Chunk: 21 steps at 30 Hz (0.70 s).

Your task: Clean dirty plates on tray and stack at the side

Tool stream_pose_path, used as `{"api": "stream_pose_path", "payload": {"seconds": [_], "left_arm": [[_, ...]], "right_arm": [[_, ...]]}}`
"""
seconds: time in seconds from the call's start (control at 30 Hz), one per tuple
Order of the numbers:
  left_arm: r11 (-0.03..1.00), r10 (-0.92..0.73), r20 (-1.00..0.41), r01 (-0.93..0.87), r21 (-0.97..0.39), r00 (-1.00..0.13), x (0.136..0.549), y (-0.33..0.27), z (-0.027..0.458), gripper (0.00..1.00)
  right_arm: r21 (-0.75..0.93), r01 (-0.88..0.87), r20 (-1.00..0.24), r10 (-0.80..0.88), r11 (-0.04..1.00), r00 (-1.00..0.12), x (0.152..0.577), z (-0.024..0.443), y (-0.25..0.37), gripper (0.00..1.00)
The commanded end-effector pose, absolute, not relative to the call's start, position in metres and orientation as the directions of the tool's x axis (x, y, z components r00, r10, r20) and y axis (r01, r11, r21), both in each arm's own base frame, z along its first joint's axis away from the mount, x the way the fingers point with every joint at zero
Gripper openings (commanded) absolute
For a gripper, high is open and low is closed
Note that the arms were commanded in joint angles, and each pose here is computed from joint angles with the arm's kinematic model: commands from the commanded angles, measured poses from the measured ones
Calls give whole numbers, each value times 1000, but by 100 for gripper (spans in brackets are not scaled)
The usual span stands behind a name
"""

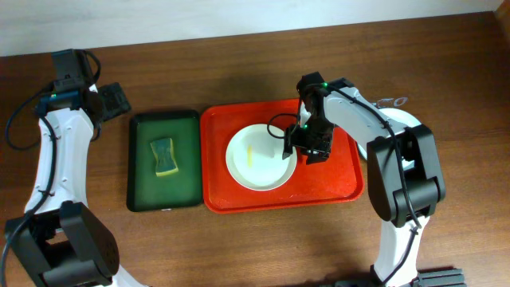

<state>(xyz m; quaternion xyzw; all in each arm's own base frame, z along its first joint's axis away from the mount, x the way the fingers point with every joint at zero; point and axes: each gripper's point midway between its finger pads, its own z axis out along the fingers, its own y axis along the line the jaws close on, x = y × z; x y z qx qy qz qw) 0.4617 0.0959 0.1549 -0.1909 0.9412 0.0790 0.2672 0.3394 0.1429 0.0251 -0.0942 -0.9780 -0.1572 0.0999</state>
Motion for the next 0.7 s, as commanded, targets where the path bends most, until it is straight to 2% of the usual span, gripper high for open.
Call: {"api": "stream_pose_path", "payload": {"seconds": [0.0, 0.13, 0.2, 0.23, 0.27, 0.4, 0.5, 0.53, 0.67], "left_arm": [[910, -321, -557, -412, 42, -766, 463, 99, 167, 99], [910, -321, -557, -412, 42, -766, 463, 99, 167, 99], [910, -321, -557, -412, 42, -766, 463, 99, 167, 99], [910, -321, -557, -412, 42, -766, 463, 99, 167, 99], [910, -321, -557, -412, 42, -766, 463, 99, 167, 99], [910, -316, -606, -414, 25, -730, 476, 100, 175, 99], [910, -316, -607, -414, 25, -730, 476, 100, 175, 99], [910, -316, -607, -414, 25, -730, 476, 100, 175, 99], [915, -317, -601, -404, 11, -734, 476, 97, 174, 99]], "right_arm": [[309, 197, 171, 149, 931, -974, 349, 41, 142, 67], [400, 186, 136, 143, 897, -980, 369, 66, 136, 68], [410, 104, 94, 71, 906, -993, 372, 66, 133, 74], [412, 72, 83, 42, 908, -996, 371, 66, 132, 75], [410, 73, 90, 39, 909, -995, 369, 63, 132, 69], [410, 55, 91, 19, 910, -996, 362, 46, 140, 60], [410, 41, 92, 3, 911, -996, 358, 35, 146, 37], [410, 38, 93, 0, 911, -996, 358, 34, 147, 34], [412, 33, 84, -2, 911, -996, 360, 34, 148, 35]]}}
